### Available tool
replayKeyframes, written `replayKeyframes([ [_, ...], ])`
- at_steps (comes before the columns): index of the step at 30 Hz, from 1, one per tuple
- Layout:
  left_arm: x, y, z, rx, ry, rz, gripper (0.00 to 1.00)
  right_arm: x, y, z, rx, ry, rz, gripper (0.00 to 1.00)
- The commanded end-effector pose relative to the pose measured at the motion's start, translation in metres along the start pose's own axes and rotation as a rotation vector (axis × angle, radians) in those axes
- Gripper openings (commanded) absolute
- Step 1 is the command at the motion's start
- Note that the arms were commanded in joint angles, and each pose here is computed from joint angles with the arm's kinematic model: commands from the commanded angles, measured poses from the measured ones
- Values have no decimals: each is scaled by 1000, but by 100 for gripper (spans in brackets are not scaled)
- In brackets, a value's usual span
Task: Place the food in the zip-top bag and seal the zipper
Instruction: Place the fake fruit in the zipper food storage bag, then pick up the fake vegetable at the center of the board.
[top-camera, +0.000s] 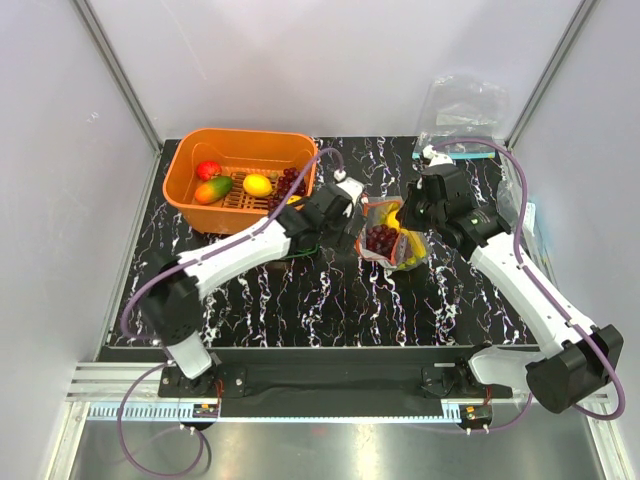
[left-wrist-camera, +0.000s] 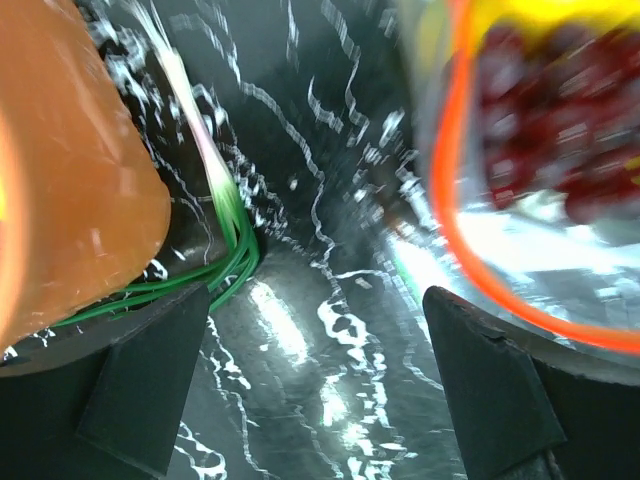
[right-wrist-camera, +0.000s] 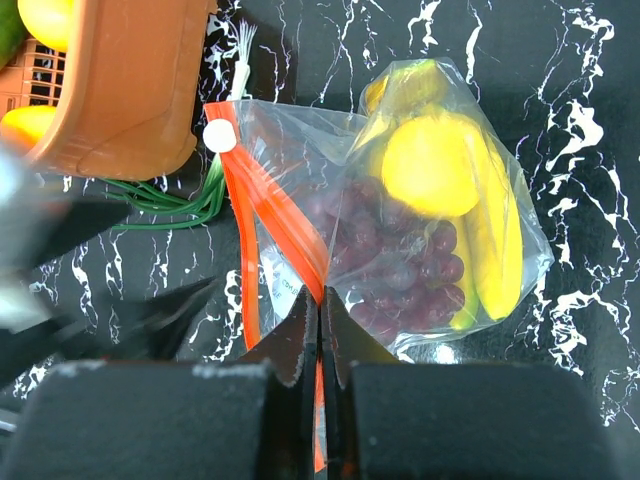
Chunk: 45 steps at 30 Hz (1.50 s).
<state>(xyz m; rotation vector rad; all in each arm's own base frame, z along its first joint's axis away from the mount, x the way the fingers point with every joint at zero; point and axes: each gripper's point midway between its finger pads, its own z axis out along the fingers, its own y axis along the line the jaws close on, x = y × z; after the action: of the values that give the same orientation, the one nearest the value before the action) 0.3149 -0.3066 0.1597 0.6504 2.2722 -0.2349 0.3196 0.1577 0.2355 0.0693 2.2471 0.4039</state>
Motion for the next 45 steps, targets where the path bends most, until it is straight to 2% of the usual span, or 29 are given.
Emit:
replayKeyframes([
  [1, 7, 11, 21, -42, 62, 80, 96, -17, 2, -9, -16, -75, 7, 0],
  [5, 27, 19, 57, -72, 164, 103, 96, -17, 1, -11, -11, -79, 6, 0],
  [13, 70, 48, 90, -195, 323, 79, 90, -16, -2, -12, -4, -77, 4, 0],
  [14, 76, 49, 93, -189, 343, 72, 86, -16, -1, -11, -6, -79, 1, 0],
  [15, 82, 50, 92, -184, 369, 61, 67, -16, -2, -11, -5, -78, 3, 0],
  [16, 88, 51, 92, -173, 390, 53, 53, -16, -2, -10, -4, -77, 1, 0],
  [17, 90, 46, 90, -148, 397, 47, 43, -16, -1, -10, -6, -78, 0, 0],
  [18, 92, 45, 89, -139, 402, 41, 26, -16, -2, -10, -4, -78, 0, 0],
  [20, 97, 32, 79, -61, 402, 26, 18, -17, -2, -10, -3, -79, 1, 0],
  [22, 101, 20, 71, -10, 398, 37, 5, -17, -2, -10, -1, -80, 1, 0],
  [23, 92, 16, 60, 6, 366, 38, 2, -17, -2, -9, -2, -80, -2, 0],
  [25, 90, 10, 48, 19, 341, 50, 0, -17, -2, -8, -2, -76, 0, 0],
  [31, 51, 6, -5, 87, 158, -25, 0, -17, 0, -3, -6, -69, 7, 0],
  [37, -8, 3, -74, 218, -94, -93, 0, -17, -1, -1, 3, -68, 6, 0],
  [41, -39, 5, -101, 308, -265, -170, 0, -16, -1, 1, 0, -60, 7, 0],
  [45, -64, 53, -118, 163, -393, -274, 0, -16, 0, 1, -3, -59, 9, 0],
])
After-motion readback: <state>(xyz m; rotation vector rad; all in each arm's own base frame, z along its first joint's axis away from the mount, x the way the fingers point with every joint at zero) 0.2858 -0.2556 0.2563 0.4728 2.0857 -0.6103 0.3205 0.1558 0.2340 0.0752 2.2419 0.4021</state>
